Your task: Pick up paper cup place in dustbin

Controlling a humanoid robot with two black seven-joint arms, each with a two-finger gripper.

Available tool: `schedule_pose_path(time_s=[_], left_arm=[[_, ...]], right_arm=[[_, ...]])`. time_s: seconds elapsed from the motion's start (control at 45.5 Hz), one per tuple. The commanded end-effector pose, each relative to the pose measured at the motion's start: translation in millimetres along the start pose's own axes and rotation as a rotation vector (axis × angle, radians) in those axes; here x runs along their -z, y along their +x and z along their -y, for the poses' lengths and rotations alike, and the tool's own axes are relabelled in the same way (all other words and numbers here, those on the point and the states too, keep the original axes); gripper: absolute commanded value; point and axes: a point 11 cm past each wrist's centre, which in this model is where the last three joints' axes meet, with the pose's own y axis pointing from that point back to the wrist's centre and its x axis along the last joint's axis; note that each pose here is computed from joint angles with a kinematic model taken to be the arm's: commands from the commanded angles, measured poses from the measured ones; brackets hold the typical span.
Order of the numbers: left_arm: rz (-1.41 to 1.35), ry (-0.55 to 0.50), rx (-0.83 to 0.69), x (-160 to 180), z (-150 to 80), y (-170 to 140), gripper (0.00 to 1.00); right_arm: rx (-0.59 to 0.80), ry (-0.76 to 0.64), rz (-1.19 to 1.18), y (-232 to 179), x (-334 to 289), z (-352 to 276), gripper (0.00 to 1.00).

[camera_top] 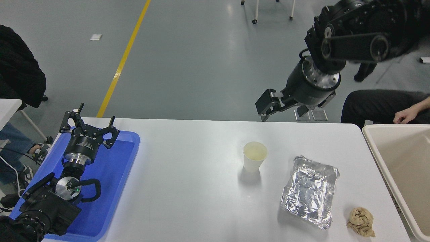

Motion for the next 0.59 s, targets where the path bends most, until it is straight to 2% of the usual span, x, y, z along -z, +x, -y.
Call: schedule_pose_path(time_s=[0.0, 0.571], left_arm=[[0.000, 0.000, 0.000, 0, 0, 0, 1.00], [0.000, -0.001, -0.001, 0, -1, 1, 1.00]], right_arm=[[-0.077, 0.017, 0.025, 0, -13, 49, 1.00], [-0.068, 0.015, 0.031, -41, -45, 136, 1.00]])
